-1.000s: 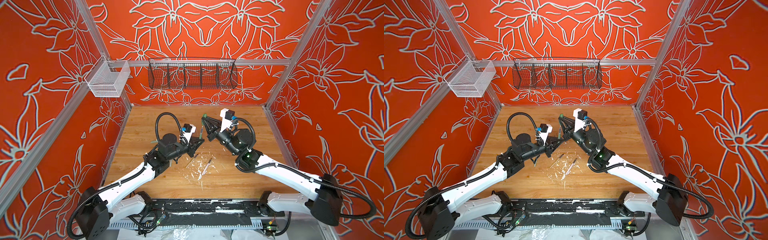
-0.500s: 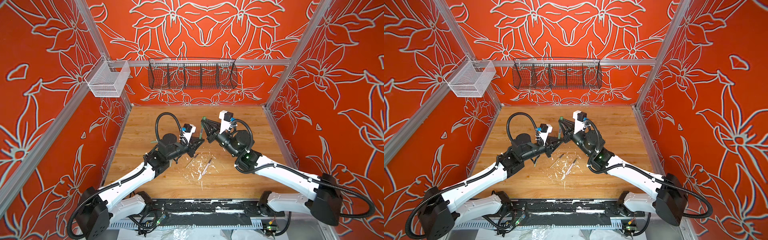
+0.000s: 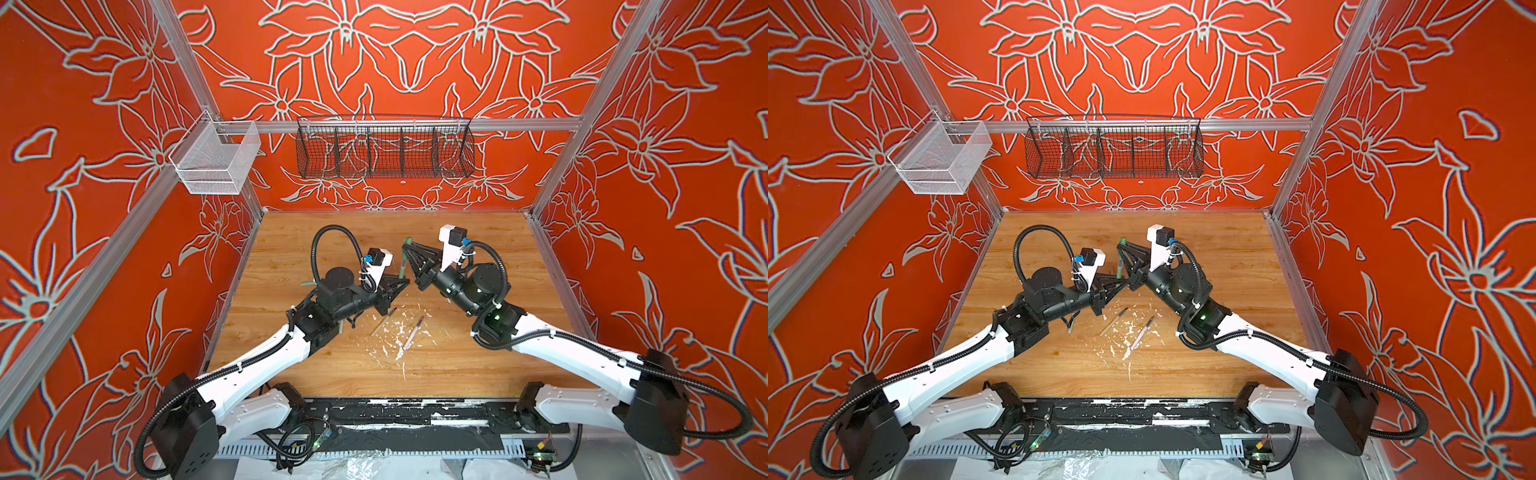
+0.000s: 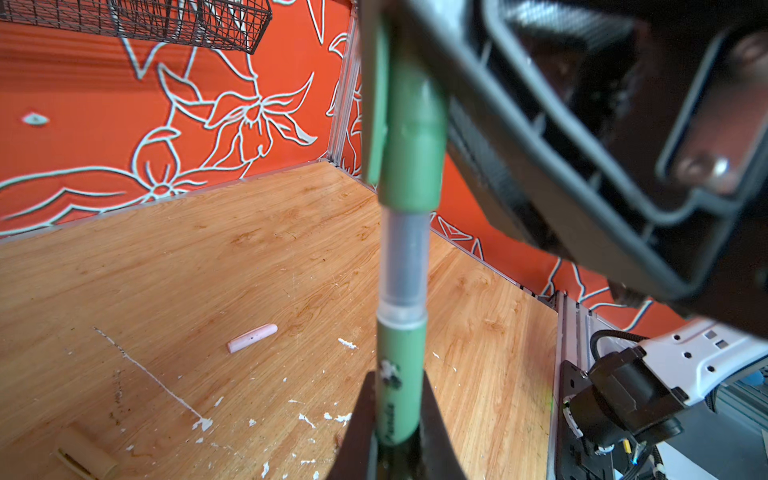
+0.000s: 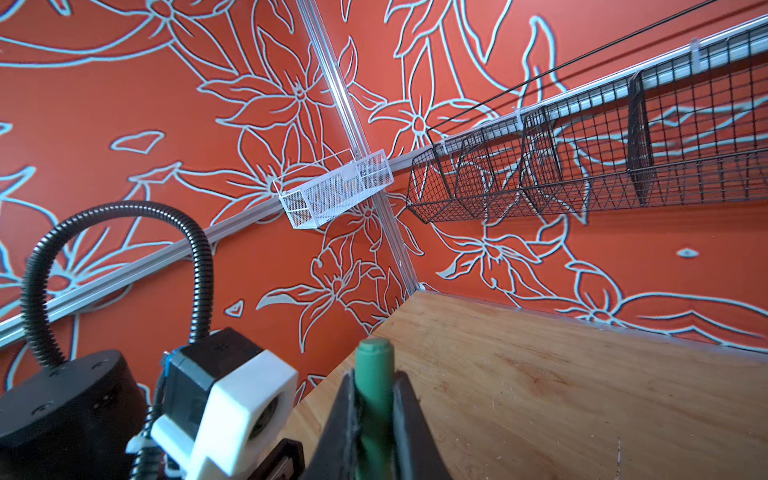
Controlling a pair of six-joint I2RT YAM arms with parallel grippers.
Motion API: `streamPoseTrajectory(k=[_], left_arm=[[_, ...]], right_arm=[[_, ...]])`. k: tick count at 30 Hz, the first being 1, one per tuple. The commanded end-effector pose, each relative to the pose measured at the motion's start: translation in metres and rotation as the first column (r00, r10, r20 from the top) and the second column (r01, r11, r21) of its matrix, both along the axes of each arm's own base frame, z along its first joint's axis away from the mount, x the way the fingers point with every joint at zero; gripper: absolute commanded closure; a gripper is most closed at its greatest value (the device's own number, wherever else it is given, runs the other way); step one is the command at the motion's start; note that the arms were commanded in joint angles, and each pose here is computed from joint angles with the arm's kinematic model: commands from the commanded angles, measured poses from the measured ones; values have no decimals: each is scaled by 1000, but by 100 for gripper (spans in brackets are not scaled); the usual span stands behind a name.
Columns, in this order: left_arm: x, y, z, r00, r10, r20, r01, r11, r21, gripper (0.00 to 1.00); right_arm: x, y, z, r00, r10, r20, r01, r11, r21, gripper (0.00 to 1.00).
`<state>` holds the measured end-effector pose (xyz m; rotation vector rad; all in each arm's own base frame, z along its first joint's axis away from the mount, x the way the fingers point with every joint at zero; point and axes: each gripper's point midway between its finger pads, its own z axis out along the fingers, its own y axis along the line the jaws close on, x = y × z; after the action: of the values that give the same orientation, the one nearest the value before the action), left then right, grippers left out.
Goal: Insert the pens into the pen caps
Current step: 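Carry the cap with the right gripper over the pen tip in the left gripper, then press the cap down onto the pen tip with the right gripper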
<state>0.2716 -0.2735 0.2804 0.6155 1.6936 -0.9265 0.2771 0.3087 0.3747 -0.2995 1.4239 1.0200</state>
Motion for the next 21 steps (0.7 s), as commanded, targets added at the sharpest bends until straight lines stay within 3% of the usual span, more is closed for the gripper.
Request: streamPoseTrajectory(k=[1,9,17,21], left_arm=[[0,-1,12,999,2,42,-1,1000,-23,100],[1,1,12,999,14,49,-13,1000,-19,100],[4,3,10,997,32,64,-33,999,6,100],[8,4,5,997,42,59,-43,999,23,100]], right_arm=[[-11,0,4,999,40,2,-40,999,12,99],[-11,4,-4,998,57,-23,-57,998,7,92],[-17,-5,-5,998,47,-48,-49,998,-38,69],[-23,-16,-2,998,31,-63,-34,998,-55,65]])
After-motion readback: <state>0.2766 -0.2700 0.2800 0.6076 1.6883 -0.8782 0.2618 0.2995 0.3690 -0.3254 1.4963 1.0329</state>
